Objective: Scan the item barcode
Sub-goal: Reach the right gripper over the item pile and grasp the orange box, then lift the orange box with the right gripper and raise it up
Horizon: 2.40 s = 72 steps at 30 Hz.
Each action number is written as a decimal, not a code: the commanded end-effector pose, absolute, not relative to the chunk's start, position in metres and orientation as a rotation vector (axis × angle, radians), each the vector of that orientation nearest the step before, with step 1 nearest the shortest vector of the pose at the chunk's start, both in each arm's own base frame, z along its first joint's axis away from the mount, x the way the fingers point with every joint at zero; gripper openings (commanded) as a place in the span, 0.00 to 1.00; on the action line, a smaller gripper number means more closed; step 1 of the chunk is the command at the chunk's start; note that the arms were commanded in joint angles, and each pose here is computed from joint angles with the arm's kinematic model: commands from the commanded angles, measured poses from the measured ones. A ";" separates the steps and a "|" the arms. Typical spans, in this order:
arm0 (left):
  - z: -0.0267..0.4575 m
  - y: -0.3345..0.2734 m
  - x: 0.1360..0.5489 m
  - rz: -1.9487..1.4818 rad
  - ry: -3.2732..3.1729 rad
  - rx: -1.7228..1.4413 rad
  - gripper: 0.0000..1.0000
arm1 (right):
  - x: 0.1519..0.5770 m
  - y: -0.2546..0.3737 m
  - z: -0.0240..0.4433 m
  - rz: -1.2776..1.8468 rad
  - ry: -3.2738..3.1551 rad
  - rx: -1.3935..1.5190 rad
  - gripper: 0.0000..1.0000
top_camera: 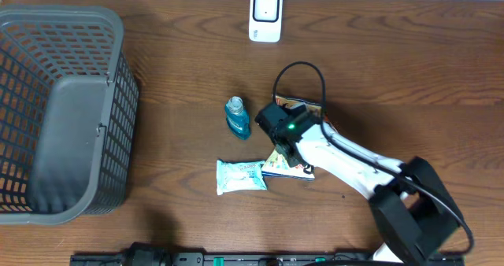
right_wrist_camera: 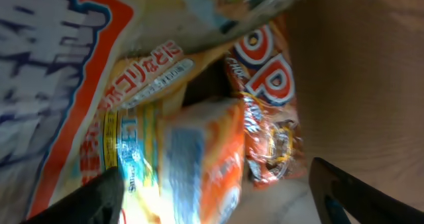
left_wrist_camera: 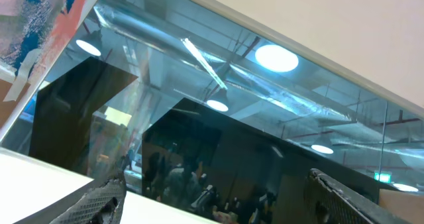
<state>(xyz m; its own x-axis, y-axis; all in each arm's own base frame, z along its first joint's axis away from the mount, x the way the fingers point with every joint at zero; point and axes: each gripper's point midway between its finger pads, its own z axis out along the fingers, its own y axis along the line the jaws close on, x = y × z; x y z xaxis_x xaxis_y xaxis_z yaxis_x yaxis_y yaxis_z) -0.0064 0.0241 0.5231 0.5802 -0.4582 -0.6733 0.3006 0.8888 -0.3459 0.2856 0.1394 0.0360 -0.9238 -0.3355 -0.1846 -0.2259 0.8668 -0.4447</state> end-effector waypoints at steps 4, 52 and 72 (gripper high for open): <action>0.525 0.022 -0.008 -0.458 0.834 -0.195 0.85 | 0.281 0.131 0.007 -0.739 2.824 -0.435 0.59; 0.524 0.022 -0.008 -0.458 0.838 -0.195 0.86 | 0.202 0.217 0.193 1.415 3.107 1.174 0.02; 0.524 0.022 -0.008 -0.458 0.838 -0.195 0.86 | 0.246 0.218 0.201 1.406 2.676 2.215 0.02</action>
